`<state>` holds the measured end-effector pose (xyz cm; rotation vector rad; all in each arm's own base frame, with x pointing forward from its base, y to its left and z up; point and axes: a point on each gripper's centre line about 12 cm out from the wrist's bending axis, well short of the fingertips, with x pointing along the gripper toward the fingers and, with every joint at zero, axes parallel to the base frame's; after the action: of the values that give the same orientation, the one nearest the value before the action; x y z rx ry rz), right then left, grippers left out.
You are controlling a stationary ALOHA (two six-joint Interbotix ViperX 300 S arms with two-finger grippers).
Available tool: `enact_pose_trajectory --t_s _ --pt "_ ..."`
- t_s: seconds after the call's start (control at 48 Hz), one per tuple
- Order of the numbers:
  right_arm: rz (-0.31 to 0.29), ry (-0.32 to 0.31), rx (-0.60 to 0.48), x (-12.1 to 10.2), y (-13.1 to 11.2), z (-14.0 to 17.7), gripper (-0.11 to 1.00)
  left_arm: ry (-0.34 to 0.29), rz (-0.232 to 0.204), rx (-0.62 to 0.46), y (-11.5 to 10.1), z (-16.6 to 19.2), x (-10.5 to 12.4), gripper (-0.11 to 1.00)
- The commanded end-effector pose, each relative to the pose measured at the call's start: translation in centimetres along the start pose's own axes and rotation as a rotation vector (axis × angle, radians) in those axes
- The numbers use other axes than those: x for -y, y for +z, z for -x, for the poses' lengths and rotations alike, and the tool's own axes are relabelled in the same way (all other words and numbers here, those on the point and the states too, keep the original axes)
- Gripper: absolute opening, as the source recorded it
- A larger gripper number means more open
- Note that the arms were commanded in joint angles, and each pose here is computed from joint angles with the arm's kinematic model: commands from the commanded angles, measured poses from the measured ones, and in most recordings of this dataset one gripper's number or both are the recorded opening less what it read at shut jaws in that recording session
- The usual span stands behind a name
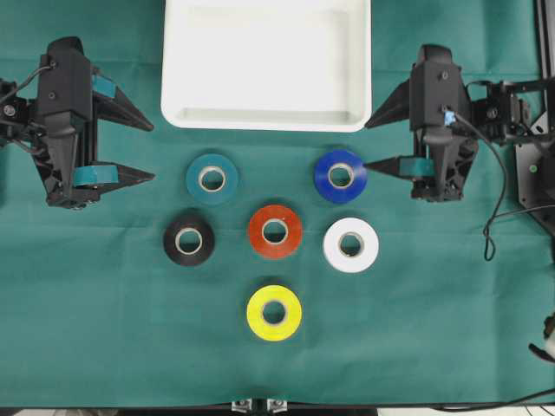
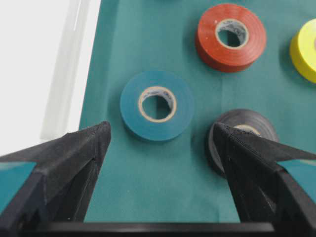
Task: Put the tape alternately from left to right into the white case.
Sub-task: 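Move the right gripper to the white tape roll and grasp its rim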
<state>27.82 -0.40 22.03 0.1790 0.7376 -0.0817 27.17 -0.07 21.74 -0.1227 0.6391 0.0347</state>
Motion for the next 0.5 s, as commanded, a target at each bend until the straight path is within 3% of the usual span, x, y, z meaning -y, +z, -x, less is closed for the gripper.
enact_pose_trajectory --t_s 0.0,0.146,0.354,0.479 --pt "0.014 0.026 0.033 -0.9 1.0 0.4 0.76 -0.001 0.003 0.029 1.0 0.3 0.0 0.80" --pt "0.034 0.068 0.024 -2.5 0.7 0.3 0.76 -0.003 0.004 0.031 1.0 0.3 0.1 0.80" --pt "-0.017 0.108 -0.009 -4.1 -0.2 -0.1 0.76 -0.002 0.005 0.031 1.0 0.2 0.0 0.80" --pt "-0.013 0.129 -0.033 -5.1 -0.8 -0.4 0.76 -0.002 0.005 0.031 1.1 0.2 0.1 0.80"
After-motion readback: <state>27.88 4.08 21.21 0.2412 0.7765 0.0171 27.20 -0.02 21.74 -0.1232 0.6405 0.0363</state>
